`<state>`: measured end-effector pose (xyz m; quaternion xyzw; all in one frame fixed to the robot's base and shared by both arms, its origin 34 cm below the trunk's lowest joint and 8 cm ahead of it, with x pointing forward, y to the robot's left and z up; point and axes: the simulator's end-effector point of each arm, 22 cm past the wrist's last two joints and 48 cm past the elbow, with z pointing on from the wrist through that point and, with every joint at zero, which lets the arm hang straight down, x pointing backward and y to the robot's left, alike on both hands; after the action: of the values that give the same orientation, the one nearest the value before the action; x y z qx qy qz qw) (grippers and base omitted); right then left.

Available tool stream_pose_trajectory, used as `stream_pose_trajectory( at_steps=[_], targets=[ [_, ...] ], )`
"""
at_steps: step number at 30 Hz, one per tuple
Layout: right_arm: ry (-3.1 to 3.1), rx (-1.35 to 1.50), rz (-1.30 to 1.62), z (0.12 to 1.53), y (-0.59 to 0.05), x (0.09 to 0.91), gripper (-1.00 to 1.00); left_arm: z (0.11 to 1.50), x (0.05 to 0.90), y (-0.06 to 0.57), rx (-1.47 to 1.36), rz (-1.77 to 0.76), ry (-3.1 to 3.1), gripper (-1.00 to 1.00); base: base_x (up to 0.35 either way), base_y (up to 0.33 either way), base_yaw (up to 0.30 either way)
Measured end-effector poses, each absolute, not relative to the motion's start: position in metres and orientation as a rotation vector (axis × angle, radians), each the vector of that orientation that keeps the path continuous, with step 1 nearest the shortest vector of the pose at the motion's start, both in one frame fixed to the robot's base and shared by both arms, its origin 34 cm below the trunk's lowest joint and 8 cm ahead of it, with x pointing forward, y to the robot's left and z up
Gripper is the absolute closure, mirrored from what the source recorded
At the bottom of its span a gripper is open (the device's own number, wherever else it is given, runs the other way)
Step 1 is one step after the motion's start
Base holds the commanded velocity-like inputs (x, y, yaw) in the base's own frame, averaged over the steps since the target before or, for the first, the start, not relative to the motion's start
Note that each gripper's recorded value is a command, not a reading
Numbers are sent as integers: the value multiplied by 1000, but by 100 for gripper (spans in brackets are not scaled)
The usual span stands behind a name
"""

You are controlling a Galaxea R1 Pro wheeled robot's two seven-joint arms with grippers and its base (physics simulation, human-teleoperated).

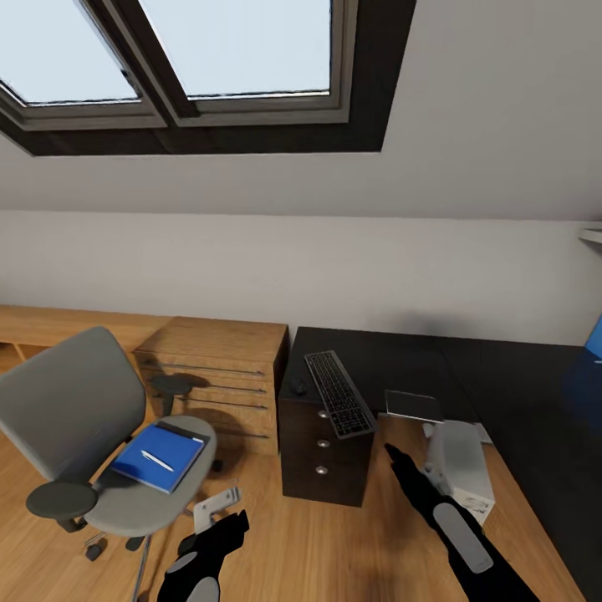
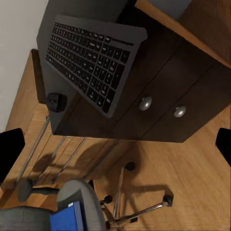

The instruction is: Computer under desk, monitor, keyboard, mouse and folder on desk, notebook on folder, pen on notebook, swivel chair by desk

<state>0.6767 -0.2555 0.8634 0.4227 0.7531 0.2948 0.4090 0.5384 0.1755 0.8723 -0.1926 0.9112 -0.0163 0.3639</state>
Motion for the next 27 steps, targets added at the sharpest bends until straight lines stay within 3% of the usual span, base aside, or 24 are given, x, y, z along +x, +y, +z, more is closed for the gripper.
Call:
stream_pose_trajectory(
  at_steps=[9, 27],
  targets=[
    [1945, 1098, 1038, 842, -236, 660, -100, 865, 542, 175, -494, -43, 2342, -100, 0, 0, 0],
    [1960, 1137, 1042, 812, -251, 668, -100, 846, 546, 174, -491, -44, 2345, -100, 0, 0, 0]
  ],
)
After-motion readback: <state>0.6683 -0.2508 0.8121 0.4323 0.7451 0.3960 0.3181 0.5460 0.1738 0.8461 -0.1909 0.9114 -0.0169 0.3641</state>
